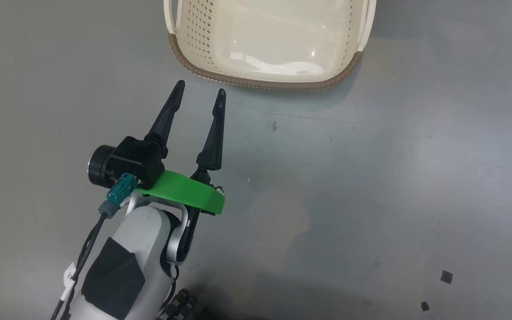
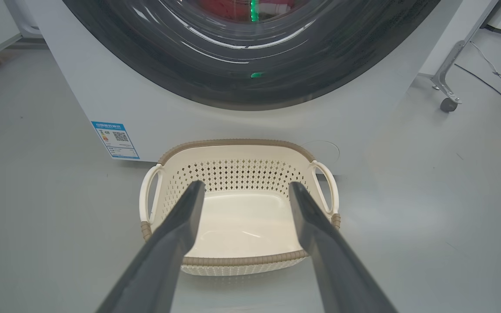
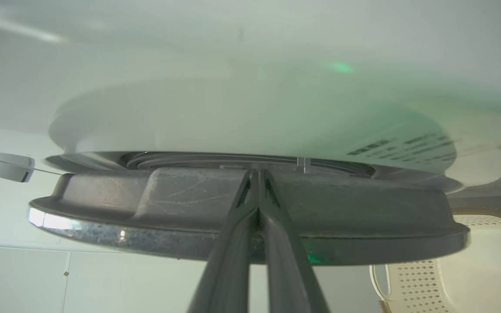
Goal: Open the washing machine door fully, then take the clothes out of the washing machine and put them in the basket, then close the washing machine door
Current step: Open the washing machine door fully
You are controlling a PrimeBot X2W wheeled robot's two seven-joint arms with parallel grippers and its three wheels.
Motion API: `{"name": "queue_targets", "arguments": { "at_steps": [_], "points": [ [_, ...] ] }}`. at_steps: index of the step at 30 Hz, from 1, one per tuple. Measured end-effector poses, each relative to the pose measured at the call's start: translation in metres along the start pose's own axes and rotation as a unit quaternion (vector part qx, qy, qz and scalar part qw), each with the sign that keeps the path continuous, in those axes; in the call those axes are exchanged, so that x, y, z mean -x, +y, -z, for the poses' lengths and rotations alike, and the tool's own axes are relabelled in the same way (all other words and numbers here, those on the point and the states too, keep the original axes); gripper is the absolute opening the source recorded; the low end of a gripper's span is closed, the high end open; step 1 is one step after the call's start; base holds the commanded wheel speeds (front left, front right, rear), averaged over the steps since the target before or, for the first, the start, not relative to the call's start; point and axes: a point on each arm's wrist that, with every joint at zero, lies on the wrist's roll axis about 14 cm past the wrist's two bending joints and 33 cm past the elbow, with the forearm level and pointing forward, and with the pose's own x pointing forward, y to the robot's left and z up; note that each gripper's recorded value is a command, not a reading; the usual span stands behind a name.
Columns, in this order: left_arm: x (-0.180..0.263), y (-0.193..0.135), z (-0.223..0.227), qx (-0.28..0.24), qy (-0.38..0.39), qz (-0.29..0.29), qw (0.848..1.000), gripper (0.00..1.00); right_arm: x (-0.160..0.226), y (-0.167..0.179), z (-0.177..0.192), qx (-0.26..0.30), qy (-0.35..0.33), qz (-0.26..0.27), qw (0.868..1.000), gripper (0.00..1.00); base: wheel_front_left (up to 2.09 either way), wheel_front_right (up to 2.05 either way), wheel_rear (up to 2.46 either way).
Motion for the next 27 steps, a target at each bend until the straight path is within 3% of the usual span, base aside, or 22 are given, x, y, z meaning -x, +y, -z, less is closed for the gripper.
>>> {"name": "queue_targets", "arguments": {
  "at_steps": [15, 27],
  "points": [
    [0.003, -0.002, 0.006, -0.002, 0.009, 0.004, 1.000, 1.00, -0.007, 0.003, 0.005, -0.074, 0.038, -0.026, 0.996, 0.00, 0.00, 0.00, 0.00],
    [0.003, -0.002, -0.001, -0.002, 0.001, 0.002, 1.000, 1.00, -0.008, 0.002, 0.014, -0.074, 0.067, -0.012, 0.995, 0.00, 0.00, 0.00, 0.00]
  ]
}}
